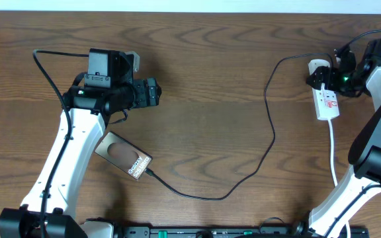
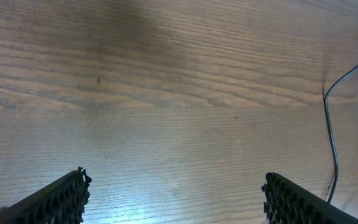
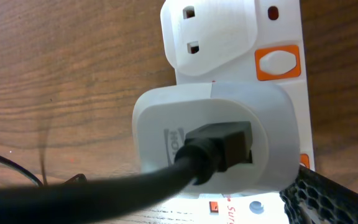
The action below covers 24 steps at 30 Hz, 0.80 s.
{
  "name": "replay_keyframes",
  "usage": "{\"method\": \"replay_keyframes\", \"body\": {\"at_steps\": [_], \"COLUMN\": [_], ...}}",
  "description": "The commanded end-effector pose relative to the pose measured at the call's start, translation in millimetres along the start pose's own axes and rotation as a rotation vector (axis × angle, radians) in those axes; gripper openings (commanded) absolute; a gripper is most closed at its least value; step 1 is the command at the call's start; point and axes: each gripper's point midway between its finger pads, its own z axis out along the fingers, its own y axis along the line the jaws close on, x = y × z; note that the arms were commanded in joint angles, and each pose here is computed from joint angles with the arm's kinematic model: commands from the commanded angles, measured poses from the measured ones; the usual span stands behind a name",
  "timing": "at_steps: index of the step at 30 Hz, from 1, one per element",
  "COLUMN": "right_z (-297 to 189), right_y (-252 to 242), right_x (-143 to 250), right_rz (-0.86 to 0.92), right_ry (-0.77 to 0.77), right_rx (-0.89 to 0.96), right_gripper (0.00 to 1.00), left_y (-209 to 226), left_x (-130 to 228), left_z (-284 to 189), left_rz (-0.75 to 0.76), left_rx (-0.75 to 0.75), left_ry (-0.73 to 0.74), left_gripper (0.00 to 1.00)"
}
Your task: Plug charger to phone and switch on socket
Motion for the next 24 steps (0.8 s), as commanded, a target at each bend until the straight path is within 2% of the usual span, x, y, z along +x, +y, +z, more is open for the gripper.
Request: {"method": "replay_keyframes", "body": {"at_steps": [1, 7, 24], "right_z": [13.2, 12.2, 13.0], "right_y": [21.3, 30.0, 26.9], "right_x": [9.2, 8.0, 6.2], "right_rz": [0.009, 0.026, 0.021], "right_ry": [0.039, 0.033, 0.027], "right_rx": [-0.096, -0.147, -0.126], "right_gripper": [0.93, 0.91, 0.91], "left_y": [-2.4, -2.1, -1.9], "left_x": [-6.0, -5.9, -5.0], "left_z": [-4.4, -4.3, -4.3], "left_rz": [0.023, 0.023, 0.022], "left_rx": [-0.004, -0.005, -0.006], "left_ry": [-0.016, -0.015, -0.012], "left_gripper": [0.89, 0.89, 0.88]}}
